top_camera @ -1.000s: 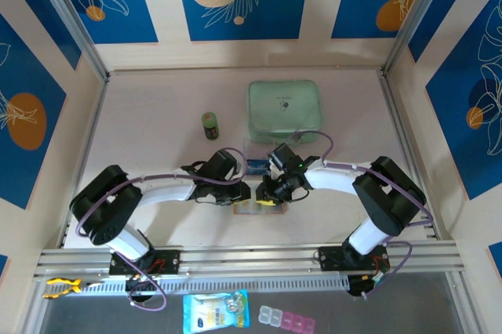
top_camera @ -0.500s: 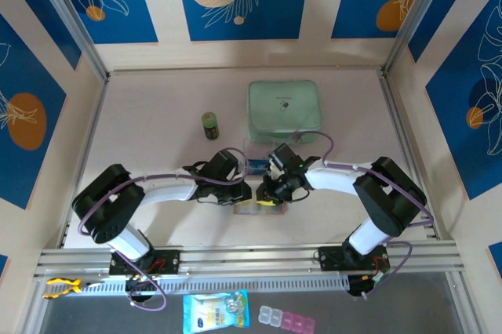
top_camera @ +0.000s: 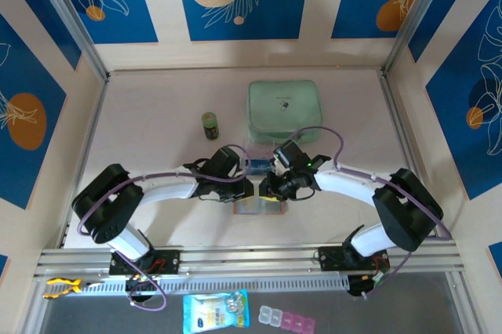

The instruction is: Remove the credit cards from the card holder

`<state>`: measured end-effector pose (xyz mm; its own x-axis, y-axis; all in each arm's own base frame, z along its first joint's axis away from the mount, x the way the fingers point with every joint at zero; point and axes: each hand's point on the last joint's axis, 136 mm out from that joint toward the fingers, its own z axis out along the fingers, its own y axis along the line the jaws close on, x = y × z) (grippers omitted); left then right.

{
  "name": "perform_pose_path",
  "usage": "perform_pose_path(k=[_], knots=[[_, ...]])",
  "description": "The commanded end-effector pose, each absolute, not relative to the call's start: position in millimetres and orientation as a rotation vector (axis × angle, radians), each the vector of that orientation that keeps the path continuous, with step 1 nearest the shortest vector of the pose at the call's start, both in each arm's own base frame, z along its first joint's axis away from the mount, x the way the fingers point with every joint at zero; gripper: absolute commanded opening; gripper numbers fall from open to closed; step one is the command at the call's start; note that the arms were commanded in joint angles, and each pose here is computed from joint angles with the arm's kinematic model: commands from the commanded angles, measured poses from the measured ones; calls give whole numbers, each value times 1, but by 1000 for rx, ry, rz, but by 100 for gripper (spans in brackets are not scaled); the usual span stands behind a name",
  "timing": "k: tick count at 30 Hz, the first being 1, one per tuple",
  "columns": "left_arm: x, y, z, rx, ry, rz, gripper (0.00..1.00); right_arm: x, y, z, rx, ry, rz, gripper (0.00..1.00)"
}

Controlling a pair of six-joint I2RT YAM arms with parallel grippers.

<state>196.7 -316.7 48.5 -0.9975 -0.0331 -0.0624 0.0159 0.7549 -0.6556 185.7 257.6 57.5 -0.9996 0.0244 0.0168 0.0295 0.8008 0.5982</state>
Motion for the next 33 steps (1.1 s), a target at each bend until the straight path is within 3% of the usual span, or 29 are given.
perform_pose_path(k=[1, 18, 33], knots=[[195, -325, 68, 29, 2862, -1122, 19, 189, 244, 68, -48, -3027, -914, 24], [198, -362, 79, 123, 2854, -1182, 26, 189, 189, 73, -123, -3143, -681, 31], [199, -389, 77, 152, 2849, -1232, 36, 189, 190, 40, -137, -3061, -693, 26]])
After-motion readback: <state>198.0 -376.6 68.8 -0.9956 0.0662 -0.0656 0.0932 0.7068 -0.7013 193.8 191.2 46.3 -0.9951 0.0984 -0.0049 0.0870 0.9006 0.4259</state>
